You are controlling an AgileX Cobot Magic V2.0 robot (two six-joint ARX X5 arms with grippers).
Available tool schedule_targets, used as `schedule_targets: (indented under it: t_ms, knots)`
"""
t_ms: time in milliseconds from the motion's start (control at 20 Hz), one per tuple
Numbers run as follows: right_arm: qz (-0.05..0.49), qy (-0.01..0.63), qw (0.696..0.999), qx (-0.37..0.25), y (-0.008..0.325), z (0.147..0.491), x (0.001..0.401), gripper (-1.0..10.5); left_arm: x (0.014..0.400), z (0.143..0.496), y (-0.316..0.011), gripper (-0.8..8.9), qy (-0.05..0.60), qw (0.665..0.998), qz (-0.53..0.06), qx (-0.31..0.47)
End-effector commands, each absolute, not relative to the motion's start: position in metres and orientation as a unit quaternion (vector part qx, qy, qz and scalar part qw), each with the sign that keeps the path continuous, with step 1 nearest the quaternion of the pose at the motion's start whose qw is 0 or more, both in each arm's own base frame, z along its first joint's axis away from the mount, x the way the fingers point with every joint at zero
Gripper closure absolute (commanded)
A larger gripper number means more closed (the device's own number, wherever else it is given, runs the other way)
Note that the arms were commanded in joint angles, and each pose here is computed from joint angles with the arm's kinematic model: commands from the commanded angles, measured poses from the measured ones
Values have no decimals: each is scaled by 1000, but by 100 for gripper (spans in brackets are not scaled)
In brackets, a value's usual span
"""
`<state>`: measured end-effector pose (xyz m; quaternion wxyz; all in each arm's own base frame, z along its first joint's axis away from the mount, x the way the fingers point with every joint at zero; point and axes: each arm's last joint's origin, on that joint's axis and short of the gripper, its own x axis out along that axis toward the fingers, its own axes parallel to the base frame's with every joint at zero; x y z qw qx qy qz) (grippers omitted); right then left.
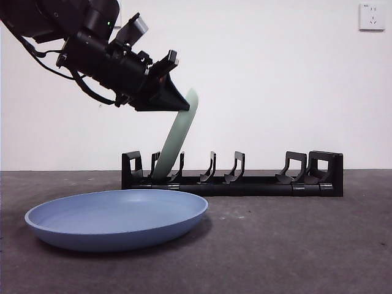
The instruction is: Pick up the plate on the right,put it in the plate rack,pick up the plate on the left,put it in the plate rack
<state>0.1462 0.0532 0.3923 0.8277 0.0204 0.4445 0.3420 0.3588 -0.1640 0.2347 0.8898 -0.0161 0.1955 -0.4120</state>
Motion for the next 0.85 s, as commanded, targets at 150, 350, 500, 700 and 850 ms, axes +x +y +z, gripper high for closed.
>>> schedule_targets:
  t_ms: [150, 350, 500, 700, 850]
  knots:
    - [346, 443, 827, 17, 54, 390, 147, 633, 360, 228, -163, 822, 203, 890, -407, 11]
    - [346, 442, 828, 17, 54, 390, 147, 633, 359, 225, -163, 814, 221, 888, -404, 11]
    - [346, 441, 828, 17, 54, 390, 147, 633, 358, 224, -163, 811, 231, 886, -403, 10]
    - [346, 442, 827, 17, 54, 390, 147, 633, 358, 225, -163, 702, 229, 886, -404, 10]
    - [346, 442, 827, 17, 54, 390, 147, 633, 357, 226, -162, 649, 228, 884, -407, 8]
